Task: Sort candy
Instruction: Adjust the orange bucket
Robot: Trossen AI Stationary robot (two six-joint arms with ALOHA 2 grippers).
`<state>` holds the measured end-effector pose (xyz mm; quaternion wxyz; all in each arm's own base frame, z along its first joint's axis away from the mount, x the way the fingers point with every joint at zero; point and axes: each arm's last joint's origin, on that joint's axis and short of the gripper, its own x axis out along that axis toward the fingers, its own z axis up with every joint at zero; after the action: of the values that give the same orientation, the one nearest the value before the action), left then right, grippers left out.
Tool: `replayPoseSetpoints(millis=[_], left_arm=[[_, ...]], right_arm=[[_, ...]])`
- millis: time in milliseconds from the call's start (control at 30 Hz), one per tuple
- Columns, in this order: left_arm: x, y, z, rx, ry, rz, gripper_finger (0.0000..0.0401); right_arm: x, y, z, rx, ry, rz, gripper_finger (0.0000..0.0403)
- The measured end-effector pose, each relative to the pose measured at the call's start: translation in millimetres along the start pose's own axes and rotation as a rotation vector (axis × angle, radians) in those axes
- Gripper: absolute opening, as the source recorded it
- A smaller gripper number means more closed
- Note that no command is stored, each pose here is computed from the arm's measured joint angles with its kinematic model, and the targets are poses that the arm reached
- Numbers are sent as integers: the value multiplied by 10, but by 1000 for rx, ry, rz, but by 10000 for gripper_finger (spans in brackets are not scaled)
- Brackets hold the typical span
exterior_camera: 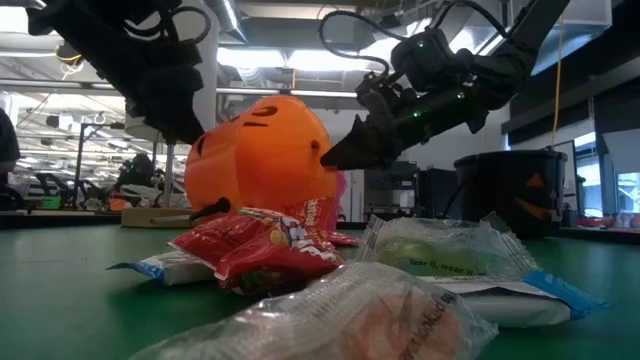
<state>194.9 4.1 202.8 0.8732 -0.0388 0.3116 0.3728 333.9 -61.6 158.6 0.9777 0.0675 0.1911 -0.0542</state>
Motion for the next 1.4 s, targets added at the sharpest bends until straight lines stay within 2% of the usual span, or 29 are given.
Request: replayPoseSetpoints(millis=[267, 600, 867, 1100, 1400], left_arm=[[7, 33, 18, 27, 12, -21, 160], [-138, 140, 99, 0, -66, -29, 160], [-176, 168, 116, -11, -82, -39, 160], [-180, 156, 111, -12, -73, -65, 160], [-212, 117, 96, 1, -77, -89, 160]], right_arm=[[0, 1, -4, 52, 4, 3, 112], [0, 0, -9, 96, 8, 1, 10], [-4, 2, 7, 179, 23, -4, 7], [61, 14, 276, 185, 141, -39, 6], [-1, 67, 828, 184, 395, -78, 3]])
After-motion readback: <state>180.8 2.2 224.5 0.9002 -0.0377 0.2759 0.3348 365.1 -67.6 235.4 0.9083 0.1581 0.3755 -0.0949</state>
